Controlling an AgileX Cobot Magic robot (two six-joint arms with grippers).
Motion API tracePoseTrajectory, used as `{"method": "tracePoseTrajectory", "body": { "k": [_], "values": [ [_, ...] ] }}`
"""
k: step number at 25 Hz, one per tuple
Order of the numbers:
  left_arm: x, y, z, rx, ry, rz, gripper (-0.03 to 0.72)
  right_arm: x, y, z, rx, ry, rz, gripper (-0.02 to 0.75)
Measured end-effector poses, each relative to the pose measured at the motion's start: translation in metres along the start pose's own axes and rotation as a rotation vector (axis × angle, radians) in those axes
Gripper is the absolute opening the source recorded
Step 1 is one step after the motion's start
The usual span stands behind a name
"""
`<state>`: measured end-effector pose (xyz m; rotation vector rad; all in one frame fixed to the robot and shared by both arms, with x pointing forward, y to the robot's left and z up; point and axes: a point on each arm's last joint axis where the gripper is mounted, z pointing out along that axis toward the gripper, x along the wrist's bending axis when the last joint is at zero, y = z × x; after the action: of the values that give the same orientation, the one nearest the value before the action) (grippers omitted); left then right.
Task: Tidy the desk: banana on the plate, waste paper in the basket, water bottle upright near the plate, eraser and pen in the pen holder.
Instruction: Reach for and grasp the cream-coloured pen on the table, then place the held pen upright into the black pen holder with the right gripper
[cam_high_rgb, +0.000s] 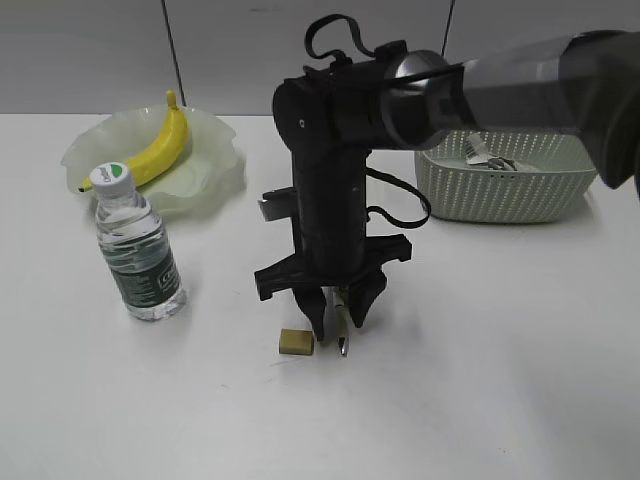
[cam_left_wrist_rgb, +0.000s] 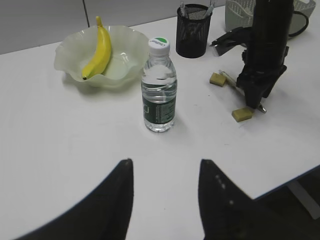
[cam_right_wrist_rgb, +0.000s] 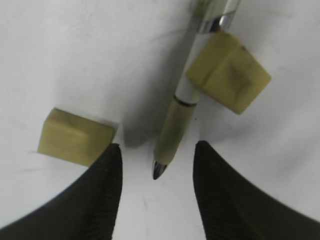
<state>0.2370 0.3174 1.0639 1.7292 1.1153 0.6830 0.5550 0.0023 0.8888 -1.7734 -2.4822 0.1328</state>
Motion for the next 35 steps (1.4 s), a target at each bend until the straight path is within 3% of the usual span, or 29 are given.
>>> {"method": "tracePoseTrajectory", "body": {
  "k": [5,12,26,30,35],
  "values": [
    [0.000,0.000,0.000,0.000,0.000,0.000,0.321,-0.009,0.008,0.010,-0.004,0.001,0.025,0.355],
    [0.000,0.000,0.000,0.000,0.000,0.000,0.319,-0.015,0.012,0.013,0.001,0.019,0.049,0.176],
    [0.000,0.000,0.000,0.000,0.000,0.000,0.314,-0.014,0.012,0.013,-0.005,-0.009,-0.025,0.110],
    [0.000,0.000,0.000,0.000,0.000,0.000,0.313,-0.013,0.007,-0.015,-0.065,-0.001,-0.048,0.110],
    [0.000,0.000,0.000,0.000,0.000,0.000,0.313,-0.012,-0.006,-0.080,-0.208,0.067,-0.077,0.110]
  ]
}}
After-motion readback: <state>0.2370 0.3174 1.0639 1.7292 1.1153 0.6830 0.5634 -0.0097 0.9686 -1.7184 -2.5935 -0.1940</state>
